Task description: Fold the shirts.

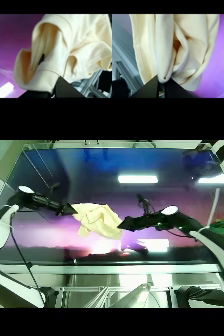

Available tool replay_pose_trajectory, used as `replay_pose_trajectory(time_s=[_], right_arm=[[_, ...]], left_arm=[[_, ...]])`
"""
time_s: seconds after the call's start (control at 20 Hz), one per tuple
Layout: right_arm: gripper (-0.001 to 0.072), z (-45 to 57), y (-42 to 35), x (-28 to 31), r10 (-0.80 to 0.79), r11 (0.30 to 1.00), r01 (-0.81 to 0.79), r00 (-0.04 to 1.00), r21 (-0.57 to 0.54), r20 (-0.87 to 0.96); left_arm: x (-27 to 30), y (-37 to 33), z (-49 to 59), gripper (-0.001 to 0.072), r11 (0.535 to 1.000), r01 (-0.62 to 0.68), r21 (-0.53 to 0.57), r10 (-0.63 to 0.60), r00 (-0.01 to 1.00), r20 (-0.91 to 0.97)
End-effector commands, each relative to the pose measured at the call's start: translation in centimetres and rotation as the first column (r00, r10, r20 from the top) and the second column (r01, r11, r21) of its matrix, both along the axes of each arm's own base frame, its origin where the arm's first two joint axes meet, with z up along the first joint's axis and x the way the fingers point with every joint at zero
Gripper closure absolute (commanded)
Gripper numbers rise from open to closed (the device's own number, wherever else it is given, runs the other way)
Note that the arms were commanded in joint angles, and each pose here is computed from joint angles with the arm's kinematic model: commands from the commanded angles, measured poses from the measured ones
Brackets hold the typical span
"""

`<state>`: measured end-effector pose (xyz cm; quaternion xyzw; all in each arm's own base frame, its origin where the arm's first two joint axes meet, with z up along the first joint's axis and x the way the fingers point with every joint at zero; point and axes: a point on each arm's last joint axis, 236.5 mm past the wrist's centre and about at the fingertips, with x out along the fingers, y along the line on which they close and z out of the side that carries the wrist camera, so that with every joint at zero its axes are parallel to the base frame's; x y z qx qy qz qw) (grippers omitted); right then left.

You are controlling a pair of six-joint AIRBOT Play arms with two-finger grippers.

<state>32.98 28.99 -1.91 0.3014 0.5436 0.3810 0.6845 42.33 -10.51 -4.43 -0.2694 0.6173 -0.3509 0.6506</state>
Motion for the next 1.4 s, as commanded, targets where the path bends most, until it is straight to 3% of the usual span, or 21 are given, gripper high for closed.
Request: replay_pose_trajectory(time_s=[0.0,0.15,0.35,0.4,0.5,0.6,0.7,0.75,0.8,0.85,0.9,1.1,1.35], right_arm=[[0.0693,7.2,-3.5,2.0,-0.041,0.996,0.031,0.992,0.086,0.118],[0.0693,16.4,-7.7,4.3,-0.122,0.987,0.081,0.936,0.136,0.33],[0.0692,23.2,-9.5,4.1,-0.138,0.987,0.076,0.848,0.14,0.512],[0.0682,22.9,-9.3,3.6,-0.098,0.993,0.044,0.841,0.113,0.532],[0.0562,19.8,-10.1,2.8,-0.008,1.0,0.018,0.865,-0.015,0.501],[0.0557,15.6,-12.2,2.6,0.042,0.983,0.038,0.906,-0.18,0.42],[0.0548,13.1,-13.7,2.5,0.051,0.962,0.05,0.934,-0.27,0.355],[0.0521,12.4,-13.9,2.3,0.059,0.957,0.04,0.943,-0.286,0.328],[0.0355,12.1,-13.9,2.2,0.054,0.959,0.035,0.951,-0.282,0.304],[0.0276,11.8,-13.8,2.0,0.04,0.962,0.036,0.962,-0.272,0.269],[0.0276,11.6,-13.3,1.4,0.041,0.965,0.022,0.972,-0.261,0.232],[0.0283,9.5,-7.7,-4.0,0.161,0.97,-0.146,0.985,-0.192,0.064],[0.0281,1.3,-1.1,-9.8,0.167,0.962,-0.188,0.979,-0.201,-0.114]], left_arm=[[1.2,1.3,8.1,0.0709,1.0,-0.015,-0.023,0.018,0.984,0.175],[2.0,1.2,19.4,0.0689,0.989,-0.043,-0.14,0.097,0.908,0.408],[-0.6,-0.7,27.2,0.0689,0.995,0.029,-0.095,0.033,0.812,0.583],[-1.6,-1.4,27.7,0.0688,0.994,0.059,-0.091,0.005,0.81,0.587],[-3.7,-2.9,26.6,0.0688,0.988,0.122,-0.096,-0.05,0.835,0.548],[-6.2,-4.1,23.5,0.069,0.974,0.188,-0.126,-0.111,0.882,0.459],[-7.9,-5.0,19.4,0.0689,0.965,0.2,-0.167,-0.131,0.926,0.355],[-8.7,-5.0,16.7,0.0611,0.968,0.184,-0.169,-0.132,0.952,0.278],[-9.5,-4.5,13.9,0.0356,0.977,0.163,-0.14,-0.132,0.969,0.208],[-10.2,-3.6,11.1,0.0144,0.985,0.141,-0.101,-0.126,0.982,0.139],[-10.5,-2.5,9.0,0.002,0.992,0.106,-0.07,-0.101,0.992,0.074],[-10.7,1.4,5.1,0.001,0.995,-0.051,-0.082,0.043,0.994,-0.1],[-14.5,-0.2,2.3,0.001,0.99,-0.063,-0.124,0.03,0.966,-0.255]])
